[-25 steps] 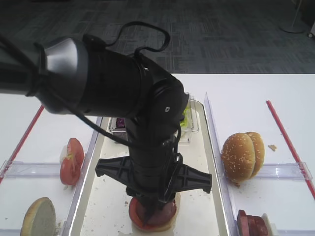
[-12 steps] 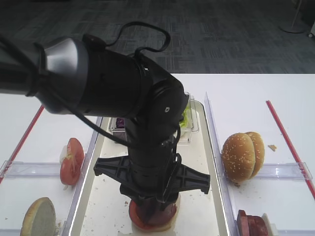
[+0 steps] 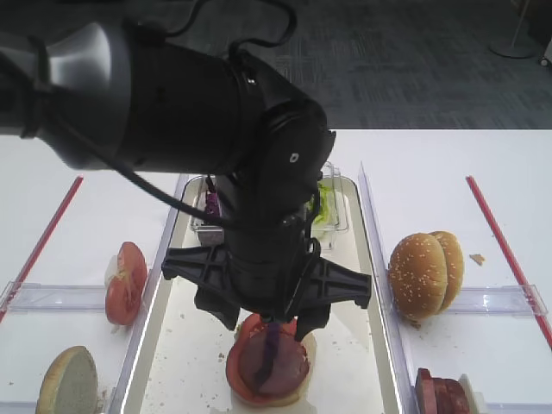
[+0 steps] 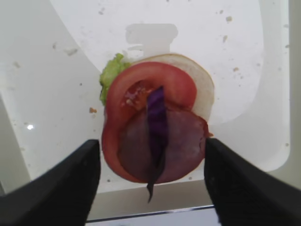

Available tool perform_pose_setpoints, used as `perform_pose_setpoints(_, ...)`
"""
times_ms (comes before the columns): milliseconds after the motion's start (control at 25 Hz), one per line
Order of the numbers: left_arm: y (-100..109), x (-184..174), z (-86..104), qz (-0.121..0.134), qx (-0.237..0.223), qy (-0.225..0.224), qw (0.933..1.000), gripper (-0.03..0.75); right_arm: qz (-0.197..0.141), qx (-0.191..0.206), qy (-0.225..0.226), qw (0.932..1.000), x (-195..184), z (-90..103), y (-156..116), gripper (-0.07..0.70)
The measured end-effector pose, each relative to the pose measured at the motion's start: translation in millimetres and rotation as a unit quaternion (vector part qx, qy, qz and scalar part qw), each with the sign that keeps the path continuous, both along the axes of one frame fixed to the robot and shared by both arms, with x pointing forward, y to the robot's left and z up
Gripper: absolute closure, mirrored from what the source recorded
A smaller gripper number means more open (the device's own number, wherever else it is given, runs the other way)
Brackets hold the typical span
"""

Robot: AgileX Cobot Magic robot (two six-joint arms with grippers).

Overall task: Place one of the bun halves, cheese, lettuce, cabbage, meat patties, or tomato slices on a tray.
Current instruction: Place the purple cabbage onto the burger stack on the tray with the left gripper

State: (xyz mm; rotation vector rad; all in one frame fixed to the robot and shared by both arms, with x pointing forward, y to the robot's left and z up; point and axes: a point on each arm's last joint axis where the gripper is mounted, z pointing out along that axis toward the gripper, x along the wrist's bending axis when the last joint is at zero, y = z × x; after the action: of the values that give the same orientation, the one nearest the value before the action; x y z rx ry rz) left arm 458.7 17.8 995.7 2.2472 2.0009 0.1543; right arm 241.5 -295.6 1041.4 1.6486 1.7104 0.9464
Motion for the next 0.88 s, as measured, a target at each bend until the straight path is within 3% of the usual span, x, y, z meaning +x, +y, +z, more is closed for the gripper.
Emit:
perform_pose_setpoints(280, -1, 4, 22.1, 0.006, 0.019, -0.004, 0.9998, 0.216, 0.0, 0.0, 0.0, 1.0, 0, 0.0, 0, 0.267)
perform_pose_setpoints(880, -10, 33, 97.1, -0.001, -0.055, -0.088, 0.9945, 0.189, 0.0, 0.0, 0.0, 1.0, 0, 0.0, 0, 0.267)
